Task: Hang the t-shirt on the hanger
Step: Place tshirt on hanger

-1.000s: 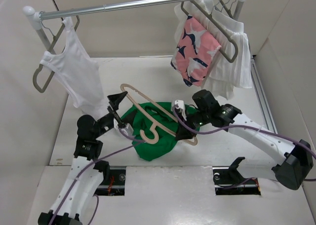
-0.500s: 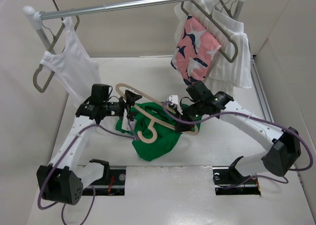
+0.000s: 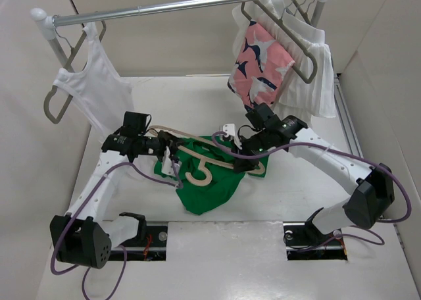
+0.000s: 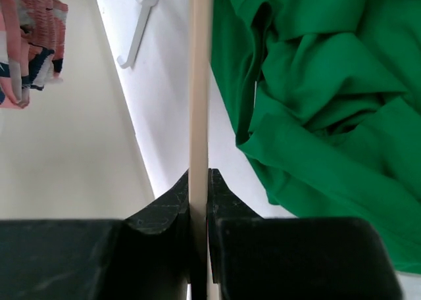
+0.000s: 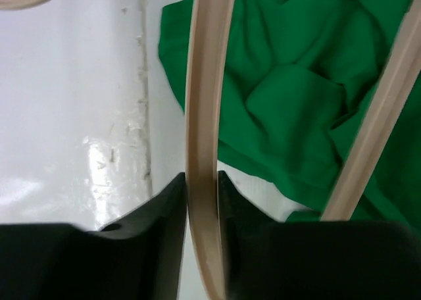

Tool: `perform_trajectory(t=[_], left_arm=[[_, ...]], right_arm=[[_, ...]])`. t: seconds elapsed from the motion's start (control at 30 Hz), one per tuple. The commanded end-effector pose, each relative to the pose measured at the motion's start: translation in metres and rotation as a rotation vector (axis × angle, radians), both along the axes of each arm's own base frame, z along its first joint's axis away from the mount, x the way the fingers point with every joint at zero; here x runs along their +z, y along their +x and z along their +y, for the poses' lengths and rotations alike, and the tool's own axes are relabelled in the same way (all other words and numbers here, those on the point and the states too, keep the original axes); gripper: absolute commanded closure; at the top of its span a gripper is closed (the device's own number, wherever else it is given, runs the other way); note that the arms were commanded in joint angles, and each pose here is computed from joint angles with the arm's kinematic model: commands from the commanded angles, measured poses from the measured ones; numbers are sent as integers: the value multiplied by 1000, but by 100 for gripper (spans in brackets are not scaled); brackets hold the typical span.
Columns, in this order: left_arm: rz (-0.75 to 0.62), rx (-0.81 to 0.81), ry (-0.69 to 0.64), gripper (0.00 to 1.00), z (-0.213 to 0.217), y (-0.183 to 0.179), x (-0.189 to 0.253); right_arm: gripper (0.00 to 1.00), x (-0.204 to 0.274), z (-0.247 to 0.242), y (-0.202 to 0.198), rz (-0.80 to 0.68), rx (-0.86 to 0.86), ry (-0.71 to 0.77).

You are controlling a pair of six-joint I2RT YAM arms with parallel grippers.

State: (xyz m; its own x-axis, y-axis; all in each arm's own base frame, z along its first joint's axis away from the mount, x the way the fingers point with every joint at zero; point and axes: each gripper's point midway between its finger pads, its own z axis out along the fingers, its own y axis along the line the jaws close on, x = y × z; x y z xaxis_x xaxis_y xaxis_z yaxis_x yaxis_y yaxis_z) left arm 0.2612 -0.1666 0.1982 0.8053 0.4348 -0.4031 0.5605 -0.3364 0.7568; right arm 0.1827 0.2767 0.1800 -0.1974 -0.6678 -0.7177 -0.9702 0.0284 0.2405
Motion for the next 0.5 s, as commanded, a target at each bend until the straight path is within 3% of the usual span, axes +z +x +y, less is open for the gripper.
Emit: perform_trajectory(t=[0.0,0.1,0.13,0.17,0.23,0.37,0.47], left_arm=[[14,-18,-61,100,-7,-8,9],[119,-1,-79,100,-9,-10,10],[142,1,-90,100,-11,-10,14],[196,16,-104,100,-12,-12,14],[296,23,-130,100,-13,-17,12],[410,-4,-128,100,-16,-27,13],[490,-5,-151,100,-19,-34,13]], right_arm=[[67,29,5,26,-146,-39,43],[29,52,6,42,-327,-100,35],[11,65,17,42,-405,-95,67],[0,73,14,41,-476,-106,77],[0,91,17,55,-628,-173,110],[0,106,10,65,-774,-281,155],[0,111,18,70,-811,-267,185]])
